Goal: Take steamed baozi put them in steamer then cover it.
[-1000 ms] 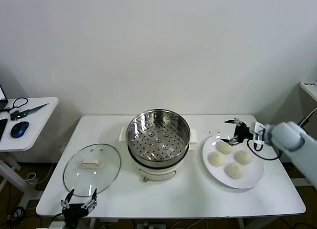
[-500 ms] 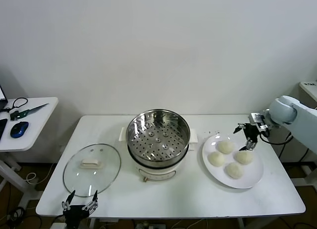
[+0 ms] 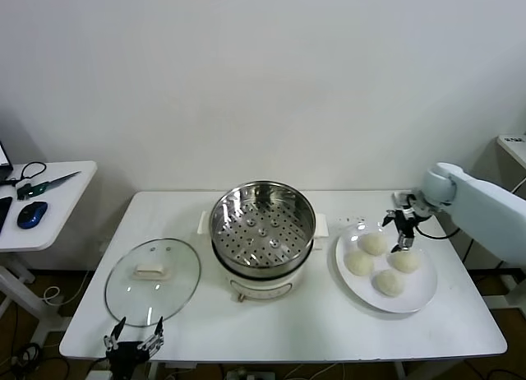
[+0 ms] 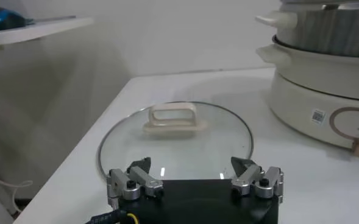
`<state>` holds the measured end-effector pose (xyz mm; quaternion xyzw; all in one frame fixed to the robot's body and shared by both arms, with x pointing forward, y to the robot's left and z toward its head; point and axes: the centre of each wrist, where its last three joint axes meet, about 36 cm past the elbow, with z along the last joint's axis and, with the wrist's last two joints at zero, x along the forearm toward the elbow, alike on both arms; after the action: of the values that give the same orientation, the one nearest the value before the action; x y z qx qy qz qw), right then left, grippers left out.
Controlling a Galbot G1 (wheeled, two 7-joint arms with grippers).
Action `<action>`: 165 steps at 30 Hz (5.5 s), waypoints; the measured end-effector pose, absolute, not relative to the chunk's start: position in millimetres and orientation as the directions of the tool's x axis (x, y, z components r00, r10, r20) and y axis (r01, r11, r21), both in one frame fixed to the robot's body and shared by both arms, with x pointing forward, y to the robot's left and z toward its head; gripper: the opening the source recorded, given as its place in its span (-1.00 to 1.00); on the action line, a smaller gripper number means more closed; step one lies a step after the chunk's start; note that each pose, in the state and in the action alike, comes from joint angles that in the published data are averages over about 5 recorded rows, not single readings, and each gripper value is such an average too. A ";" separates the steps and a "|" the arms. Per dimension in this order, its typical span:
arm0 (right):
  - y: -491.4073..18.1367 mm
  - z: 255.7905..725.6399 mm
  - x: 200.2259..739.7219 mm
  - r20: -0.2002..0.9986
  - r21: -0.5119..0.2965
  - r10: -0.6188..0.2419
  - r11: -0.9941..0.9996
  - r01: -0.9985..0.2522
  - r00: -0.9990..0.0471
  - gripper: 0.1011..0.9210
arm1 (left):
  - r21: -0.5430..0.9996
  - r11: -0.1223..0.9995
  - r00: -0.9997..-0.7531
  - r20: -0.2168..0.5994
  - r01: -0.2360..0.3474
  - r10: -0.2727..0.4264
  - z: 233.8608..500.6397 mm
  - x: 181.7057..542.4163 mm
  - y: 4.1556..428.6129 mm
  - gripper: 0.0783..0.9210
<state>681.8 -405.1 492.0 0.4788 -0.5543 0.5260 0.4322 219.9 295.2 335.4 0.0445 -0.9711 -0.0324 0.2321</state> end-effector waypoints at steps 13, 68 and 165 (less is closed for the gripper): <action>-390.4 462.7 693.3 0.984 -0.164 -0.069 0.021 -0.986 -0.165 0.76 | 0.087 0.993 -0.881 0.460 -0.074 -0.106 331.5 215.8 294.4 0.77; -101.9 687.8 684.4 0.944 -0.265 -0.228 -0.955 -0.136 -0.240 0.43 | 0.097 0.993 -0.898 0.429 -0.059 -0.096 345.2 216.5 286.8 0.77; -338.1 455.7 621.6 0.979 -0.151 -0.121 0.087 -0.985 -0.161 0.73 | 0.102 0.990 -0.892 0.432 -0.097 -0.132 340.9 214.8 290.1 0.77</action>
<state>621.6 -338.1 455.7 0.4703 -0.5877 0.4850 0.4451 214.8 290.1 340.9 0.0591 -0.9719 -0.0389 0.2244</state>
